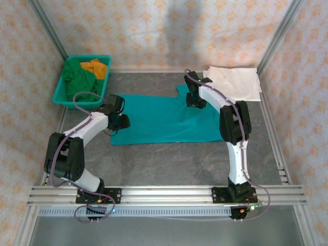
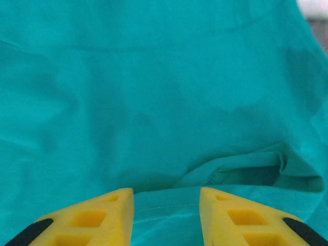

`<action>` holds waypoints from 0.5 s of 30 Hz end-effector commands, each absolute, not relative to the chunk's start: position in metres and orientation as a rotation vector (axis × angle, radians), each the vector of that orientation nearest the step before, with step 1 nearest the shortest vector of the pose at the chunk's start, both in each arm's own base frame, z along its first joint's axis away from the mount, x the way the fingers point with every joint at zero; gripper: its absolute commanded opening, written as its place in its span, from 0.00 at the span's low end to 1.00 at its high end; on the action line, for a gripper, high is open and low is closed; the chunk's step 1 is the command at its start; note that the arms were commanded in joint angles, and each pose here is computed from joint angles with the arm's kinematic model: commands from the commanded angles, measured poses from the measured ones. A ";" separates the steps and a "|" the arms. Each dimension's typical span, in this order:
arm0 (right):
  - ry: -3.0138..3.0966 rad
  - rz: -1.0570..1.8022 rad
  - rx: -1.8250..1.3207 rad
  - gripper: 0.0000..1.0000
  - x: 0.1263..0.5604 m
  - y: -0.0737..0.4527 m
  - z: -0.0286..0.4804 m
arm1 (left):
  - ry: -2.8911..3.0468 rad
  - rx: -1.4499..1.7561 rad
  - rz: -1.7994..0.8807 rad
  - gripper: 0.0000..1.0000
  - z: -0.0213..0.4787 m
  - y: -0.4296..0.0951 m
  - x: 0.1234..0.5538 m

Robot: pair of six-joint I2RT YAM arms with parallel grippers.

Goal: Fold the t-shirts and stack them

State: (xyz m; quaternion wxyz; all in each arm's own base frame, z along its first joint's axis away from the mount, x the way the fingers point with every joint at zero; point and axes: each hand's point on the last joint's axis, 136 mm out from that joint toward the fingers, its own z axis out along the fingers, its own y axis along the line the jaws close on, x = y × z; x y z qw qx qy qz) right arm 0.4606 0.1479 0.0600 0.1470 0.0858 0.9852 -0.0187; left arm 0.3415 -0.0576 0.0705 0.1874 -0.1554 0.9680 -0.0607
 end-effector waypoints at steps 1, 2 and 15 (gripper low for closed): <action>2.889 -0.164 0.234 0.36 0.450 0.136 0.054 | 2.694 -0.412 -0.119 0.39 0.075 -0.053 0.351; 2.899 -0.156 0.237 0.36 0.449 0.138 0.049 | 2.691 -0.408 -0.122 0.39 0.077 -0.054 0.354; 2.886 -0.071 0.263 0.02 0.442 0.145 0.048 | 2.678 -0.403 -0.130 0.39 0.083 -0.055 0.360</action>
